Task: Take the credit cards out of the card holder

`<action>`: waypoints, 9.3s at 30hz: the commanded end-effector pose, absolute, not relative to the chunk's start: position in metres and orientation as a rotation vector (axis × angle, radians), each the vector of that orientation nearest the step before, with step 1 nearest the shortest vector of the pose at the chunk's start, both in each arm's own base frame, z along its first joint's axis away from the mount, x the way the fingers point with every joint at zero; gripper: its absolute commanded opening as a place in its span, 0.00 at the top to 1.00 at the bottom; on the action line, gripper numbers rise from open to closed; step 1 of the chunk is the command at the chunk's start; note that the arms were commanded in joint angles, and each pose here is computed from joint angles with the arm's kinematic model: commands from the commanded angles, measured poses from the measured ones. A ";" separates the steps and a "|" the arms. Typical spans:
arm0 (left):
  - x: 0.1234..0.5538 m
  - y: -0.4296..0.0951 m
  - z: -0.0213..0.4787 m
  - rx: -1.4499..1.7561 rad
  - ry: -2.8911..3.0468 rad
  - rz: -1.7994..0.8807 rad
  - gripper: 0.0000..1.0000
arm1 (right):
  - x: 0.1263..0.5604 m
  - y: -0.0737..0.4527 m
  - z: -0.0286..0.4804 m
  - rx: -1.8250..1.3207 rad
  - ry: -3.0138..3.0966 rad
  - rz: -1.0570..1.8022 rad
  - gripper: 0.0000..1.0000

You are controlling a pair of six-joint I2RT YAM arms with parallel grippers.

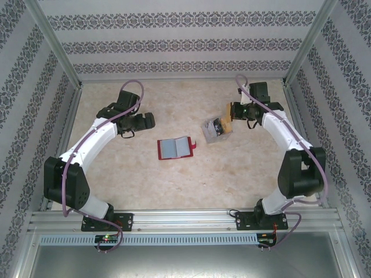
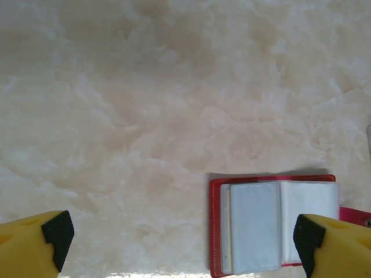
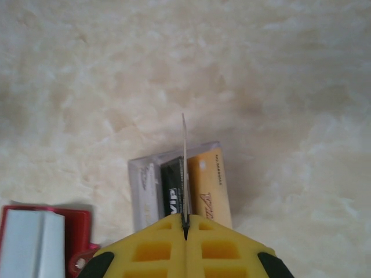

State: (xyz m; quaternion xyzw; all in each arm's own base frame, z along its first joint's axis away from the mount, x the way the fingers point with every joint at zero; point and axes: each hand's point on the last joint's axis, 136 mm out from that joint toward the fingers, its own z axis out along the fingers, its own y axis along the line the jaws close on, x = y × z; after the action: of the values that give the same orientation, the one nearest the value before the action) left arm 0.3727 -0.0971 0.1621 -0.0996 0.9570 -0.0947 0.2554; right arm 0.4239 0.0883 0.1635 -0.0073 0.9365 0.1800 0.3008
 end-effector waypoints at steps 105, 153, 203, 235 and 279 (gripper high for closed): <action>0.339 -0.176 0.063 -0.542 2.808 -1.060 0.54 | 0.320 0.311 -0.011 -0.239 3.066 0.357 0.72; 0.345 -0.206 0.042 -0.443 2.898 -1.125 0.71 | 0.322 0.311 -0.012 -0.217 3.073 0.392 0.72; 0.336 -0.210 0.058 -0.216 2.913 -0.916 0.87 | 0.326 0.311 0.002 -0.123 3.034 0.596 0.72; 0.349 -0.276 0.089 -0.183 2.798 -1.267 0.54 | 0.340 0.262 0.110 0.120 2.619 0.774 0.62; 0.341 -0.194 0.038 -0.488 2.917 -0.874 0.77 | 0.330 0.327 0.010 -0.088 2.992 0.716 0.74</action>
State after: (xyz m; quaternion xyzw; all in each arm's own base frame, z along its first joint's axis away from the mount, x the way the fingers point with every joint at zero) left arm 0.3470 -0.1959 0.0446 -0.1481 0.9445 -0.2896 0.0451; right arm 0.3319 0.3391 0.0234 -0.0216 0.9596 0.2781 0.0362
